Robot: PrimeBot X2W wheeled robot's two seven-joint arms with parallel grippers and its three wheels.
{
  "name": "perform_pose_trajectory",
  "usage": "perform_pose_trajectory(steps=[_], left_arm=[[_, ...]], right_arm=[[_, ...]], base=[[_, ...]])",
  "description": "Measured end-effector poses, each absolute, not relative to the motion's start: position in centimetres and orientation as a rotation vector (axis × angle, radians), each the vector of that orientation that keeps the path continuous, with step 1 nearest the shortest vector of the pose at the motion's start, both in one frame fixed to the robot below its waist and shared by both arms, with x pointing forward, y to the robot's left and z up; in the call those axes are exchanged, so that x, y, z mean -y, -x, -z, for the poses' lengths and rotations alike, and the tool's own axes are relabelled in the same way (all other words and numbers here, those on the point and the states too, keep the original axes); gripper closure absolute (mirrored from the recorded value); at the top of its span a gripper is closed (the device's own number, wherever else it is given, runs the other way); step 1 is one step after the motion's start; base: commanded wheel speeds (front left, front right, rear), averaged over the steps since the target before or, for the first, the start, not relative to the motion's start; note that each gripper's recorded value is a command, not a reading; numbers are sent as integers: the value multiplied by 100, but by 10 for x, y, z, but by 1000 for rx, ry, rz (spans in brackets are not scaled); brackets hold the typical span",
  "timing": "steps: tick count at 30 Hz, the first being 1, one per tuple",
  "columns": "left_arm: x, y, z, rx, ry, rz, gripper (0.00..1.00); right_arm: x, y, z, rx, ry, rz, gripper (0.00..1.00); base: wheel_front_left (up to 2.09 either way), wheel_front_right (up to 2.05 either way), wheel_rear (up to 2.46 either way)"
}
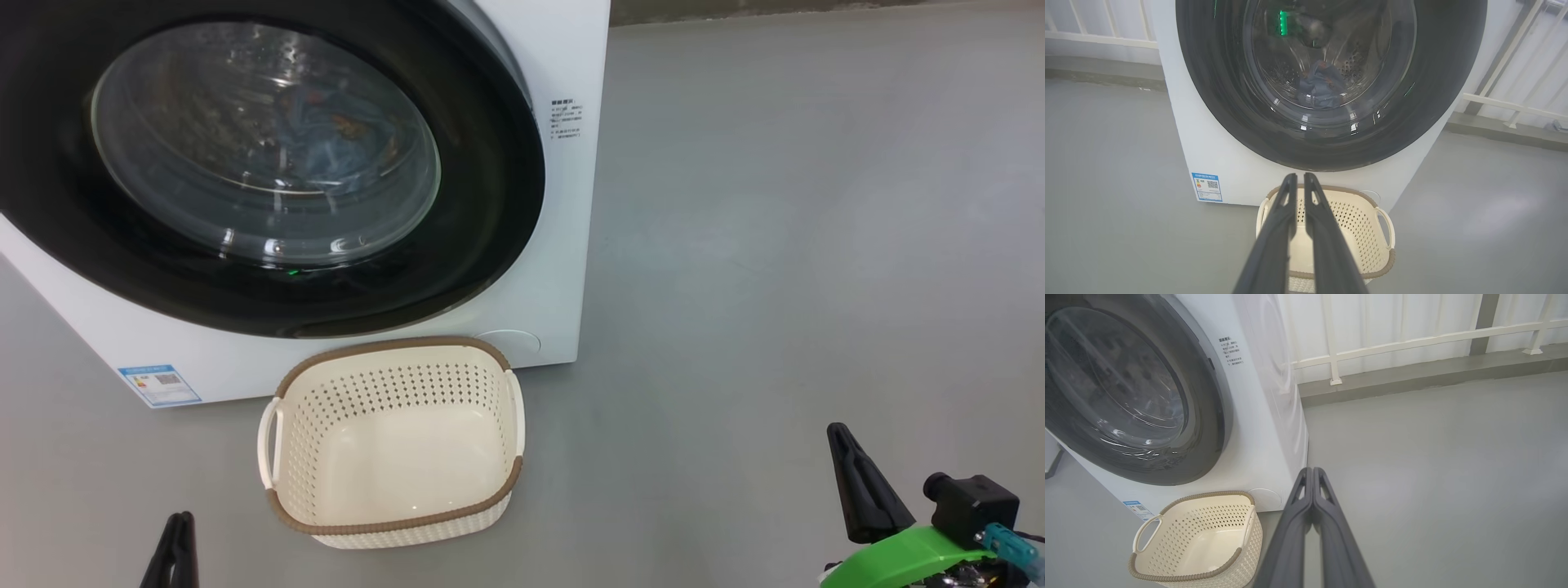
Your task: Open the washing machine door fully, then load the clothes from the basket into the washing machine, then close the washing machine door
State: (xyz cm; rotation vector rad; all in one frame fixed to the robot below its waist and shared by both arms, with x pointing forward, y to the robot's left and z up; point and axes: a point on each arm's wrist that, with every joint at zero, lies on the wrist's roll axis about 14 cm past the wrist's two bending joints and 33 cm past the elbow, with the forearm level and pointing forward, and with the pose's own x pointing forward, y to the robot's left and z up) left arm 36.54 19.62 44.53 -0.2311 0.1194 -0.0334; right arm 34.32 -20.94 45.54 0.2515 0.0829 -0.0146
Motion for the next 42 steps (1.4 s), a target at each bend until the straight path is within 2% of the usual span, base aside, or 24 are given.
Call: perform_pose_trajectory(steps=[42], left_arm=[[-204,-361,-442,-158,678,-83,100]], right_arm=[[214,-350,-454,-107,-687,102,100]], base=[[0,0,0]])
